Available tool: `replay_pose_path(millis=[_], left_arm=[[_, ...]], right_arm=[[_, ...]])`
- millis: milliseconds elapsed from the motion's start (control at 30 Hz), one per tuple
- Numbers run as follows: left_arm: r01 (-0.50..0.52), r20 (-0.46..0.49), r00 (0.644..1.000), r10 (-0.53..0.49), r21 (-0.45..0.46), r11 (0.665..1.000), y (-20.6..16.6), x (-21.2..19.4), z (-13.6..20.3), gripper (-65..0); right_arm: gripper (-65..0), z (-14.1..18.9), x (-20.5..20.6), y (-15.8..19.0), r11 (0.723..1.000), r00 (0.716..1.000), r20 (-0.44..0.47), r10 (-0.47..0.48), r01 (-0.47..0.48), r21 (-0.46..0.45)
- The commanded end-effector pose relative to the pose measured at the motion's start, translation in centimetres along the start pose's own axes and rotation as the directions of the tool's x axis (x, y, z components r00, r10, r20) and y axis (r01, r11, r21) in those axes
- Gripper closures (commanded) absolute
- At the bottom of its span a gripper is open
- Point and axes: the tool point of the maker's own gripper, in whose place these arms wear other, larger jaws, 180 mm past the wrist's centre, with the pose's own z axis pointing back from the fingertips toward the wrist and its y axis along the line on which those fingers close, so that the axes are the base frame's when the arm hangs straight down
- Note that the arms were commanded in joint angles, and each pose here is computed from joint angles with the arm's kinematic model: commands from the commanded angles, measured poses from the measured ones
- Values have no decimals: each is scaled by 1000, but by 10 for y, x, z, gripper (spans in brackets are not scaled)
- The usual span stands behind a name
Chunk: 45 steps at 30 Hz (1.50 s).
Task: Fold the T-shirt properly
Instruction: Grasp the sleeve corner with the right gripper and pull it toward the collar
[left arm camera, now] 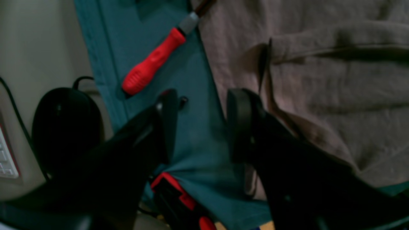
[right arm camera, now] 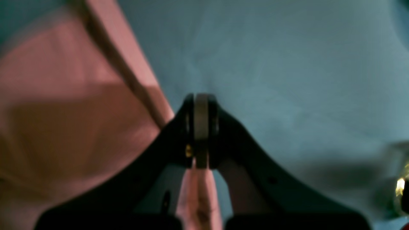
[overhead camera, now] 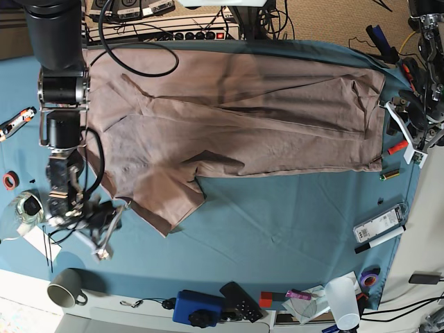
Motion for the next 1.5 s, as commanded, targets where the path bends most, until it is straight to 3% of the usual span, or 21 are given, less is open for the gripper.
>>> replay_pose_path(millis=[0, 233, 467, 600, 733, 867, 1067, 1200, 1300, 1467], left_arm=[[14, 43, 999, -15, 22, 1000, 7, 13, 6, -260], [1, 104, 995, -2, 15, 1000, 5, 27, 5, -260], [-44, 146, 988, 47, -29, 999, -10, 37, 0, -260], [-43, 133, 990, 48, -41, 998, -14, 34, -1, -260], [-43, 129, 990, 48, -41, 998, -14, 33, -1, -260], [-44, 129, 990, 48, -41, 998, -14, 33, -1, -260], [-44, 129, 990, 49, -41, 998, -14, 33, -1, -260], [-45, 130, 990, 50, -43, 998, -15, 33, -1, -260], [-45, 130, 990, 50, -43, 998, -14, 33, -1, -260], [-45, 132, 990, 50, -43, 998, -14, 34, -1, -260]], right_arm=[[0, 19, 25, -18, 999, 998, 69, -11, 13, -32], [0, 43, 28, -37, 996, 989, 115, -93, 92, 14], [0, 42, 24, -31, 996, 989, 122, -81, 76, 50], [0, 36, 5, -33, 998, 996, 68, -62, 60, 23], [-120, 25, -23, -34, 999, 999, 31, -30, 31, -19], [-130, 14, -47, -32, 998, 999, 47, 10, -8, -55], [-129, 4, -93, -33, 994, 999, -41, -9, 5, -112], [-123, 2, -111, -28, 995, 997, -80, -17, 8, -104], [-10, 4, -124, -30, 993, 987, -154, -37, 20, -115], [0, 12, -148, -39, 983, 955, -277, -108, 61, -174]])
